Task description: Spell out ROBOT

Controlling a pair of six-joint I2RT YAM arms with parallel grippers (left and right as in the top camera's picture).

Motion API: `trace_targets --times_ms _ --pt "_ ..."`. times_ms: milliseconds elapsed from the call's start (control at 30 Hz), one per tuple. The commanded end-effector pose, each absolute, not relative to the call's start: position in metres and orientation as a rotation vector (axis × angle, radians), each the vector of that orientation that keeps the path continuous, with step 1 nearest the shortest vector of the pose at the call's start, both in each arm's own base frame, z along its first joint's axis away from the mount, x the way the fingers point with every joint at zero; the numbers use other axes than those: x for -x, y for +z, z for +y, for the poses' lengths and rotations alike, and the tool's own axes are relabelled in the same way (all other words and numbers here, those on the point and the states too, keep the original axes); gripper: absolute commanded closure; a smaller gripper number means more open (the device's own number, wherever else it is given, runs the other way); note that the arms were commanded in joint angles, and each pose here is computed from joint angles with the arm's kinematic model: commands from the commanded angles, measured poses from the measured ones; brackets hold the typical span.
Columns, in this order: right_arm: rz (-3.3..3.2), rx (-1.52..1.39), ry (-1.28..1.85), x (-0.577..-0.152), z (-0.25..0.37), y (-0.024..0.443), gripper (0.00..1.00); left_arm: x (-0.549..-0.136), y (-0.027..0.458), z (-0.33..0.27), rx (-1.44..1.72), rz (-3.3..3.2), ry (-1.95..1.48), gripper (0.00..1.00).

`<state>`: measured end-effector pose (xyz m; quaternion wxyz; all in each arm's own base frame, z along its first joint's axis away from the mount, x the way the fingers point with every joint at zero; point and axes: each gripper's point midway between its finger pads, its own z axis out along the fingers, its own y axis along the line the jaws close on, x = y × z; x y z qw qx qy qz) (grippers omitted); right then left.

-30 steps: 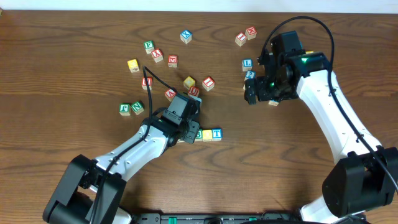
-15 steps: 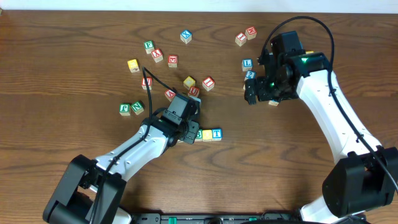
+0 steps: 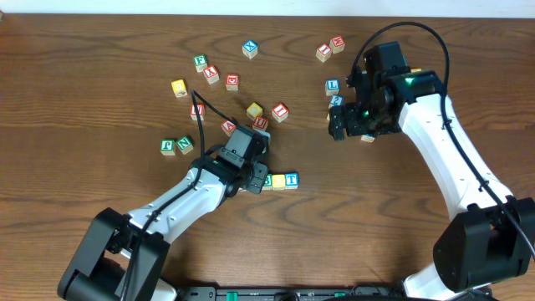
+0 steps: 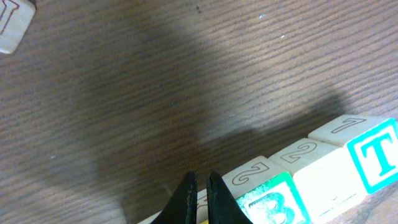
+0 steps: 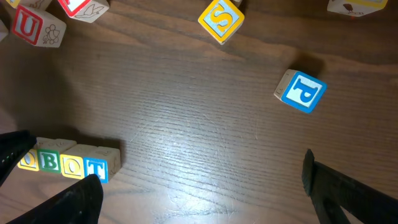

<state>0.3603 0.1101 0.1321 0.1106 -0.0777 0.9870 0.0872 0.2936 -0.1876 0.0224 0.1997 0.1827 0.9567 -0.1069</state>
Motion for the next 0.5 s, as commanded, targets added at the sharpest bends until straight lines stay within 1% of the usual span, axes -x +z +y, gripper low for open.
trace_targets --times_ms 0,67,233,400,467 --pt "2.859 0.252 0.254 -0.363 0.111 0.145 0.01 -0.303 0.024 -0.186 -0.484 2.65 -0.274 0.93" --pt "2.859 0.254 0.253 -0.362 0.111 0.145 0.01 -0.308 0.026 -0.185 -0.472 2.628 -0.253 0.92" --pt "2.859 0.263 0.252 -0.362 0.111 0.145 0.01 -0.33 0.035 -0.162 -0.306 2.573 -0.067 0.93" --pt "2.857 0.277 0.244 -0.362 0.11 0.145 0.01 -0.333 0.039 -0.137 -0.108 2.565 0.064 0.93" --pt "2.859 0.277 0.245 -0.362 0.11 0.145 0.01 -0.324 0.036 -0.125 -0.023 2.597 0.12 0.93"
